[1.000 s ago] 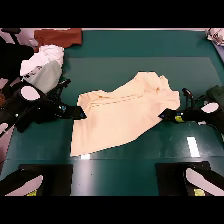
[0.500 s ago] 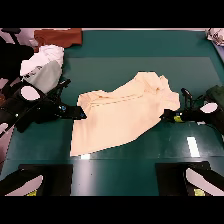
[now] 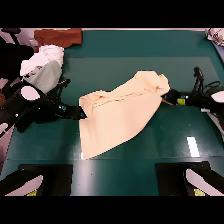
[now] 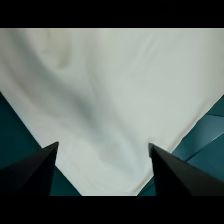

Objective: Fold the shirts.

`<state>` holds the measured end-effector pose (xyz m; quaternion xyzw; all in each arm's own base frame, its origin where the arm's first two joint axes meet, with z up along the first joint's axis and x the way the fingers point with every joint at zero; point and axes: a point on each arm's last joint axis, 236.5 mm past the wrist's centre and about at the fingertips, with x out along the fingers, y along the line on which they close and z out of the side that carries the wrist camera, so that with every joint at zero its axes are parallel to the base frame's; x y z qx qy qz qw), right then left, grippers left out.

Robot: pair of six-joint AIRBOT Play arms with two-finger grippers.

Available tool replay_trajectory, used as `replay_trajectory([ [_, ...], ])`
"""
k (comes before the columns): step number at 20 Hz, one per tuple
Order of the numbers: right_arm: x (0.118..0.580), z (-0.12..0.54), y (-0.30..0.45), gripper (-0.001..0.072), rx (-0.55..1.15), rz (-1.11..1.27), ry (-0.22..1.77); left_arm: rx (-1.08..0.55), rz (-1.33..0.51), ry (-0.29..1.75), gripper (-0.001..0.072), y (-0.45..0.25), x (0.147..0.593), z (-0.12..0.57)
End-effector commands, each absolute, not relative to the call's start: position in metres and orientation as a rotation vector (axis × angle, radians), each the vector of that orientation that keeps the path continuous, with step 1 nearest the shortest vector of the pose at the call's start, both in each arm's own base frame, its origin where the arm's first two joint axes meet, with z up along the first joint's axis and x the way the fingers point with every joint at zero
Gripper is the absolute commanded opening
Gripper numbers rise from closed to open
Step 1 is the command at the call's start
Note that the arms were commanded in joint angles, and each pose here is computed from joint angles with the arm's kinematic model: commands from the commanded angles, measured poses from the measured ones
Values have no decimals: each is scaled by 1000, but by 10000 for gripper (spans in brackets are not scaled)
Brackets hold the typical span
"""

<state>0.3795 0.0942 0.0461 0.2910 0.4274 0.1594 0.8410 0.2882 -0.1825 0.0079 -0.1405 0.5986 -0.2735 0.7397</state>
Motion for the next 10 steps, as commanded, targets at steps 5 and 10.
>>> replay_trajectory([
  [5, 469, 35, 203, 17, 544, 532, 949, -328, -597, 1299, 641, -185, 292, 10],
  [10, 505, -6, 263, 19, 526, 701, 1129, -346, -598, 1328, 642, -186, 286, 10],
])
